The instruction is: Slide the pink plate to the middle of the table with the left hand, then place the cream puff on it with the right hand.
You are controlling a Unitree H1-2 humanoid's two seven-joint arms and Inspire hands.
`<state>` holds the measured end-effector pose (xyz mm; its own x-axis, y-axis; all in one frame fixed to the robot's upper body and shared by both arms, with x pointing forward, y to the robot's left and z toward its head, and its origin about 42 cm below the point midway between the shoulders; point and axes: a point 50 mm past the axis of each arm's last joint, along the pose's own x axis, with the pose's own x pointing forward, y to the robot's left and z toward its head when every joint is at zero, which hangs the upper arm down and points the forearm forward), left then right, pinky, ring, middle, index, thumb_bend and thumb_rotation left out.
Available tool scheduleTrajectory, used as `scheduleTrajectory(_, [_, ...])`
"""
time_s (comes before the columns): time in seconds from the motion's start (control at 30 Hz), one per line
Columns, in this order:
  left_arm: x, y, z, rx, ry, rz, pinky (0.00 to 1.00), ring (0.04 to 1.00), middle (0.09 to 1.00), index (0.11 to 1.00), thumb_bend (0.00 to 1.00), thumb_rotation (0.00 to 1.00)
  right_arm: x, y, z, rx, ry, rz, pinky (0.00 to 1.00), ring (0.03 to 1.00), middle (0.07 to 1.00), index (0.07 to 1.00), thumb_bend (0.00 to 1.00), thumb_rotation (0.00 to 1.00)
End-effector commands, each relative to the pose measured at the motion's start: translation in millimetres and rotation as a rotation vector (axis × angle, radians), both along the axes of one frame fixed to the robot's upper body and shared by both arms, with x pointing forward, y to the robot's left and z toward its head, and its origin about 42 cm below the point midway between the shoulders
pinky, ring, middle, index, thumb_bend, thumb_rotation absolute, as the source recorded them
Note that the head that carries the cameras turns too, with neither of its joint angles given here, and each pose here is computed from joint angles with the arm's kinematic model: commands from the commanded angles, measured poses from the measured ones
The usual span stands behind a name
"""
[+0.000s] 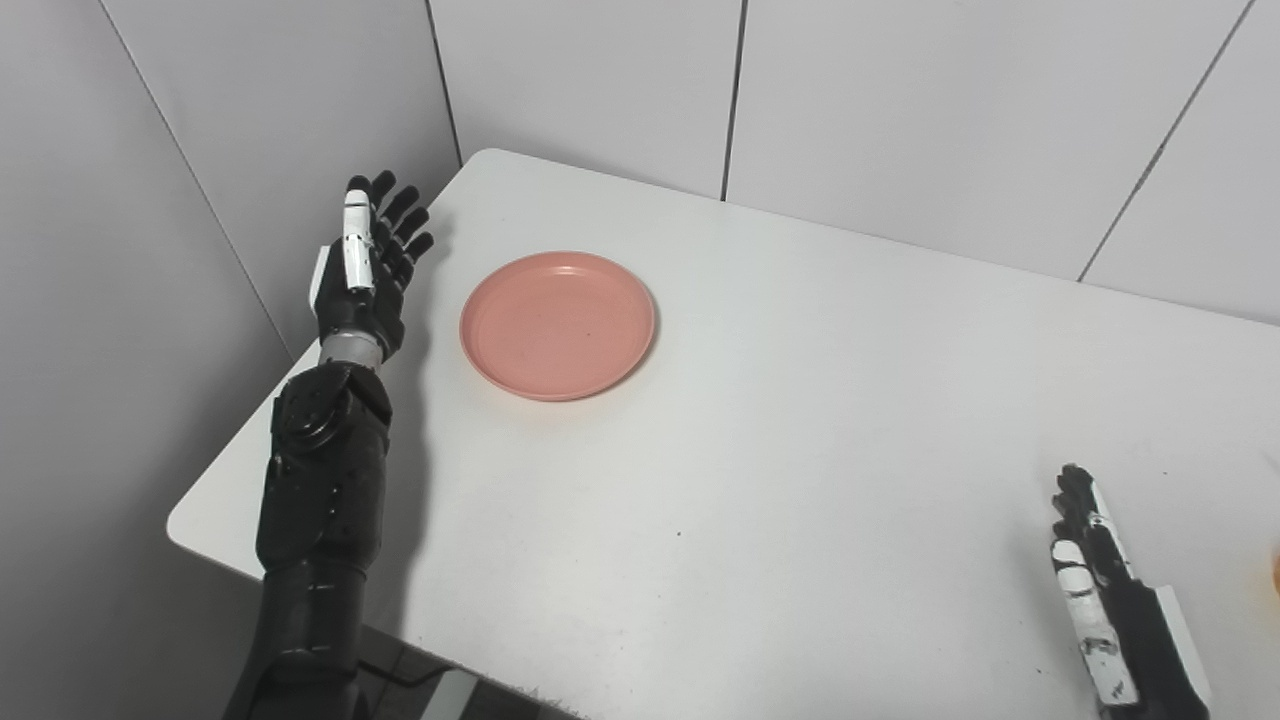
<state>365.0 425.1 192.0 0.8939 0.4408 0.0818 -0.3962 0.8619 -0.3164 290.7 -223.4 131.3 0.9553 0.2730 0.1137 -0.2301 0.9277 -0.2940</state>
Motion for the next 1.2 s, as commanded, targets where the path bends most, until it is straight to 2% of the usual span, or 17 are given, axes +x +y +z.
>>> scheduleTrajectory(0.0, [10.3,9.9,26.0,0.039,-0.088,-0.003,0.91,0.888,0.892,0.891,0.4,1.0,-3.7,-4.5,-3.9,-0.011,0.012,-0.002,1.0,0.999,0.993,0.987,0.15,1.0])
scheduleTrajectory(0.17, [16.3,13.9,13.8,0.016,-0.067,-0.027,0.93,0.913,0.906,0.895,0.4,1.0,-3.8,-4.0,-3.8,-0.006,0.013,0.0,1.0,1.0,0.995,0.987,0.14,1.0])
scheduleTrajectory(0.43, [23.1,13.5,-1.0,-0.001,-0.014,-0.044,0.89,0.896,0.891,0.877,0.4,1.0,-4.4,-2.5,-2.7,-0.008,0.018,-0.005,1.0,1.0,0.991,0.982,0.14,1.0])
scheduleTrajectory(0.67, [26.1,4.0,-11.1,0.007,0.02,-0.07,0.87,0.872,0.876,0.868,0.42,1.0,-4.4,-1.2,-2.8,-0.007,-0.001,0.002,1.0,0.995,0.988,0.982,0.1,1.0])
scheduleTrajectory(0.9, [25.9,-9.9,-17.1,0.017,0.038,-0.119,0.87,0.87,0.879,0.873,0.44,1.0,-3.9,0.4,-3.3,-0.002,0.007,0.001,1.0,0.999,0.991,0.987,0.13,1.0])
scheduleTrajectory(1.17, [20.6,-24.3,-18.1,0.013,0.05,-0.137,0.85,0.849,0.859,0.856,0.44,1.0,-5.3,1.0,-2.6,-0.004,0.011,-0.004,1.0,0.996,0.987,0.981,0.15,1.0])
